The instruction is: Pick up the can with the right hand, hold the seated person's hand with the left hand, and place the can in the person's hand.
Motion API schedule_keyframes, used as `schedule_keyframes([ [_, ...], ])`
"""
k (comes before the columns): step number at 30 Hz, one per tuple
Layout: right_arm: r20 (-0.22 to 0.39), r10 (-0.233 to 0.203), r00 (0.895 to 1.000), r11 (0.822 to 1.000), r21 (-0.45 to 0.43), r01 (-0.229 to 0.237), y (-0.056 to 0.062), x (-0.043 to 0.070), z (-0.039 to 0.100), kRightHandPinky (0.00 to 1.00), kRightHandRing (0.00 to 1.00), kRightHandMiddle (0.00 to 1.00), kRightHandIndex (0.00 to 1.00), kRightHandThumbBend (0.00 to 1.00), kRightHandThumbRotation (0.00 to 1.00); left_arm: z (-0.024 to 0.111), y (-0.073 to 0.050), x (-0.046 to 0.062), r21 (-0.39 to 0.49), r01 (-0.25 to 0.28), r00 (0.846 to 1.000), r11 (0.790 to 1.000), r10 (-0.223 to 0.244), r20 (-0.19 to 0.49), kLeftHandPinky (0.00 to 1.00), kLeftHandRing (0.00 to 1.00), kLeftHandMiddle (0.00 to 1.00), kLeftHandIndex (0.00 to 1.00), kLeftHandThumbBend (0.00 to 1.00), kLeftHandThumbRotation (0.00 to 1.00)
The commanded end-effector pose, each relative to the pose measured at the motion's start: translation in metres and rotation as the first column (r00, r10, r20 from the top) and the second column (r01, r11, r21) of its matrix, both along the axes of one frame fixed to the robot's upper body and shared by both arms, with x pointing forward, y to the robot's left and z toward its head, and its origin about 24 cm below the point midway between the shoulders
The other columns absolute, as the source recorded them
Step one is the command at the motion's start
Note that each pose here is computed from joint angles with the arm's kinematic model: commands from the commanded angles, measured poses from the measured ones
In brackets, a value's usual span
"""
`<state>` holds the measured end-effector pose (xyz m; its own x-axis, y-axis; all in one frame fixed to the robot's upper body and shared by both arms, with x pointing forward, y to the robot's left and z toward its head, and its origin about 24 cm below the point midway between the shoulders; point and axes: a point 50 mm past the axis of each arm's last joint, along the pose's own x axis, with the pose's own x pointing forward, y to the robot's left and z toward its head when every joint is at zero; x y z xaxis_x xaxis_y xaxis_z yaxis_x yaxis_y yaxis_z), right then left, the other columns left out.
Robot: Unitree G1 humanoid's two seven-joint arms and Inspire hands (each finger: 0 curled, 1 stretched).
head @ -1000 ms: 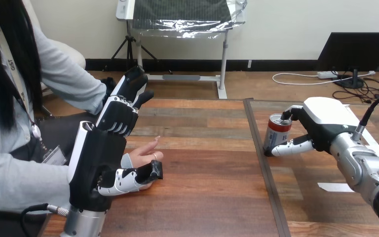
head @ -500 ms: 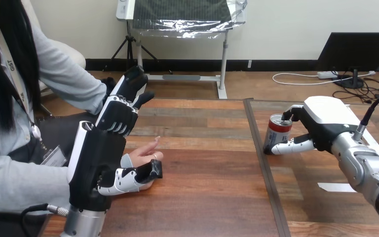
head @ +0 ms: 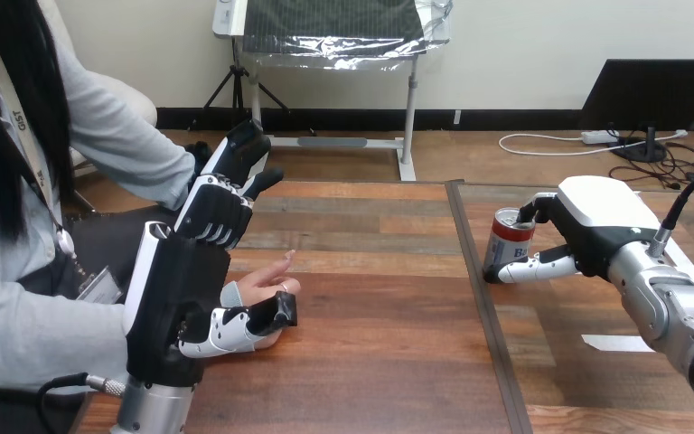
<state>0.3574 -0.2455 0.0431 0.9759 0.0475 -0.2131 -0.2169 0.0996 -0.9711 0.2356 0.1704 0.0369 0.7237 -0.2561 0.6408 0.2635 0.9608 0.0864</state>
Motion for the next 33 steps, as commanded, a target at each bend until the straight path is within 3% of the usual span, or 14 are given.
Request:
schedule_keyframes([
  [1,0.047,0.038,0.998,0.999,-0.014,-0.038,0.0070,0.0115,0.0185,0.92,0.87,0.76,0.76,1.00,0.67,0.0151,-0.0031,0.0111,0.000,0.014,0.997,1.000,-0.014,0.070,0.87,0.96,0.96,0.92,1.00,0.51],
  [33,0.096,0.051,0.994,0.999,-0.009,-0.051,0.0076,0.0133,0.0248,0.89,0.85,0.75,0.76,1.00,0.60,0.0147,-0.0041,0.0130,-0.011,0.023,0.998,1.000,-0.023,0.064,0.89,0.96,0.96,0.92,1.00,0.51],
])
